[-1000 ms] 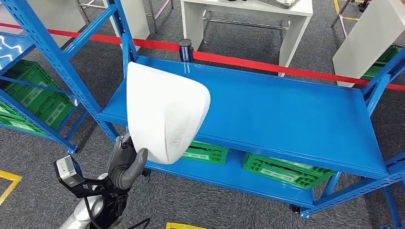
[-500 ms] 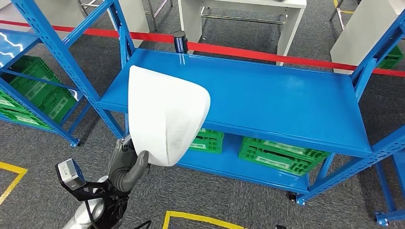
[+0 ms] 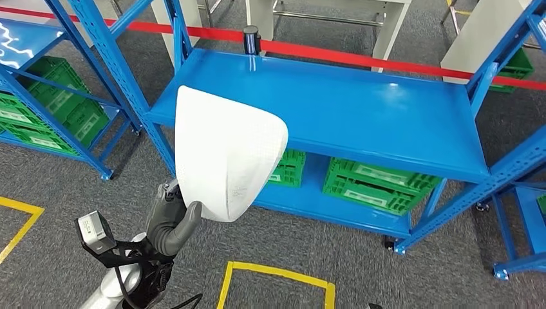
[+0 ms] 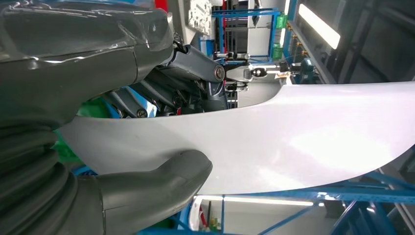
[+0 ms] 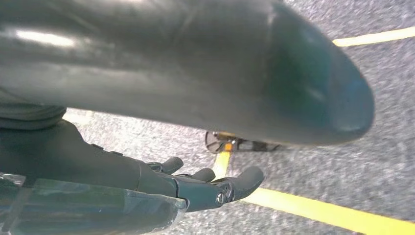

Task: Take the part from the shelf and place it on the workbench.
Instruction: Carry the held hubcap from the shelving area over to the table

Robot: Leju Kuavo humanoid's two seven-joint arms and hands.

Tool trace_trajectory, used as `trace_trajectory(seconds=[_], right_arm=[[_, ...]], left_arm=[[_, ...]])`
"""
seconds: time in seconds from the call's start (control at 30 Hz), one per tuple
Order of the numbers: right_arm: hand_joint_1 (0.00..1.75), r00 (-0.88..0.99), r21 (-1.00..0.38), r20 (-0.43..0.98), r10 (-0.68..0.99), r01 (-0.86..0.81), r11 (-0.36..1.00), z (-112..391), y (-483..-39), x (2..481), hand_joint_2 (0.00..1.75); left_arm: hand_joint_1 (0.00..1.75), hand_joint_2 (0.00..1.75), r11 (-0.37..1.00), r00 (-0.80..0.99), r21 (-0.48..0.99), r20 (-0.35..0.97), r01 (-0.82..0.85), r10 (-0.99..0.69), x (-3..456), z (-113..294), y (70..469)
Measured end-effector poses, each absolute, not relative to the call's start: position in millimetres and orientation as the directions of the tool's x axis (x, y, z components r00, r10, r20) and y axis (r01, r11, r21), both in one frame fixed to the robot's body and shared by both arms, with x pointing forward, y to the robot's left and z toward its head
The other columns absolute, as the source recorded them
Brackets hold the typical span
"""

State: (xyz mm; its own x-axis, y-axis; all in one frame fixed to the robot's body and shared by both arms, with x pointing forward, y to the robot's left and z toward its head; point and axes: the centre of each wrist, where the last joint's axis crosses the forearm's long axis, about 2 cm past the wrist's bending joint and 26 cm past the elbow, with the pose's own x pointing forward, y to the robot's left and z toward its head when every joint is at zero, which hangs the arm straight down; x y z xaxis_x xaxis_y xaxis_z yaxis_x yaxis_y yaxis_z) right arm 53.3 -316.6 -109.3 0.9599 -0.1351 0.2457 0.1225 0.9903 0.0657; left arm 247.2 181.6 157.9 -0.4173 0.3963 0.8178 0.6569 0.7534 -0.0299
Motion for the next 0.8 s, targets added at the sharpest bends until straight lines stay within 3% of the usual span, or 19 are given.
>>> trace_trajectory(seconds=[0.8], right_arm=[[0.00, 0.960, 0.073, 0.252, -0.124, 0.109, 0.991, -110.1, -311.8, 48.7, 0.00]], left_arm=[[1.75, 1.75, 0.761, -0.439, -0.006, 0.814, 0.648, 0.381, 246.5, 161.9, 182.6]])
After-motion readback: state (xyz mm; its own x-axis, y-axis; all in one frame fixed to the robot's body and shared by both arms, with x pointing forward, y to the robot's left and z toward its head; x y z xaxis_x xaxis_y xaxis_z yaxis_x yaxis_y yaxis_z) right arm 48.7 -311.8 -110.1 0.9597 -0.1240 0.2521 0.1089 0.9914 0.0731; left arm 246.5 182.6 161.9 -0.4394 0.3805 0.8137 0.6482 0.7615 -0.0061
